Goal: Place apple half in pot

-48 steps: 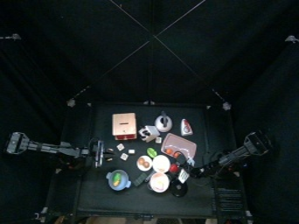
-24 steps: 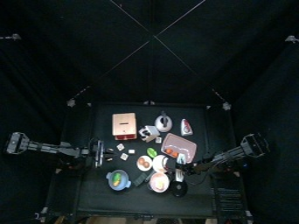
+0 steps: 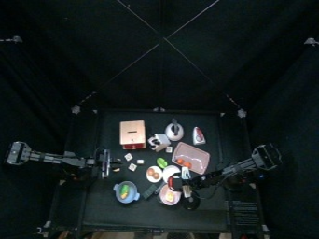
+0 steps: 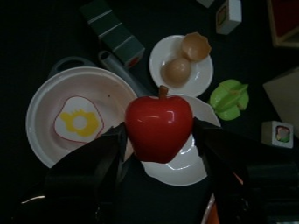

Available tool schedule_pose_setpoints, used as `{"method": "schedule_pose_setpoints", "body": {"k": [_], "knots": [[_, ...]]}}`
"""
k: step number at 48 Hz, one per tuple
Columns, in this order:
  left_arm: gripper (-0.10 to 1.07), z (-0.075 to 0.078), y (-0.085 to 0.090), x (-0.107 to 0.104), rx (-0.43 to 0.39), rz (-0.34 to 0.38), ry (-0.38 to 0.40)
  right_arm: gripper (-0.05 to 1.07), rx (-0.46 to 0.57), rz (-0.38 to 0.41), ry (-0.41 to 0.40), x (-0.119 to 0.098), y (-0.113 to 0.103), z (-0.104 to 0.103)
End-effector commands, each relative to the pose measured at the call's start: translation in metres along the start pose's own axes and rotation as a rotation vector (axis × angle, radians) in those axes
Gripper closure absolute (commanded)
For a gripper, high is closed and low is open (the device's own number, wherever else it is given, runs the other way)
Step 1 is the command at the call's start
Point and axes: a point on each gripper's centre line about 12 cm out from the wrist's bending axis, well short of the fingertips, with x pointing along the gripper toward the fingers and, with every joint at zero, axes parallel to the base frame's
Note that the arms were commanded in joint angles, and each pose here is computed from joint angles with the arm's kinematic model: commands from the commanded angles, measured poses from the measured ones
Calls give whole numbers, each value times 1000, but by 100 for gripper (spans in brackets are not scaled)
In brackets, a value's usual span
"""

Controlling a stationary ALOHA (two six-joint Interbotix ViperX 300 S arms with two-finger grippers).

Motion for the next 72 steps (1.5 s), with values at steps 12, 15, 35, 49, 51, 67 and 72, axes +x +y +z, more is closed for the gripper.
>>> {"method": "schedule_pose_setpoints", "body": {"k": [12,15,35,49,51,67,72], "knots": [[48,23,1,8,-30,13,-63,32,-103,95,-71,3,22,1],[48,25,2,9,-50,23,-71,32,-99,119,-81,3,25,-1],[48,24,11,9,-180,97,-70,32,-55,128,-155,-12,9,5],[48,23,12,8,-181,100,-66,32,124,-12,-92,-18,-27,24],[48,22,11,8,-180,98,-64,32,152,-31,-78,-20,-30,27],[48,21,12,8,-177,102,-61,32,414,-32,-52,-42,-44,60],[48,21,13,8,-171,103,-62,32,463,-30,-37,-48,-47,65]]}}
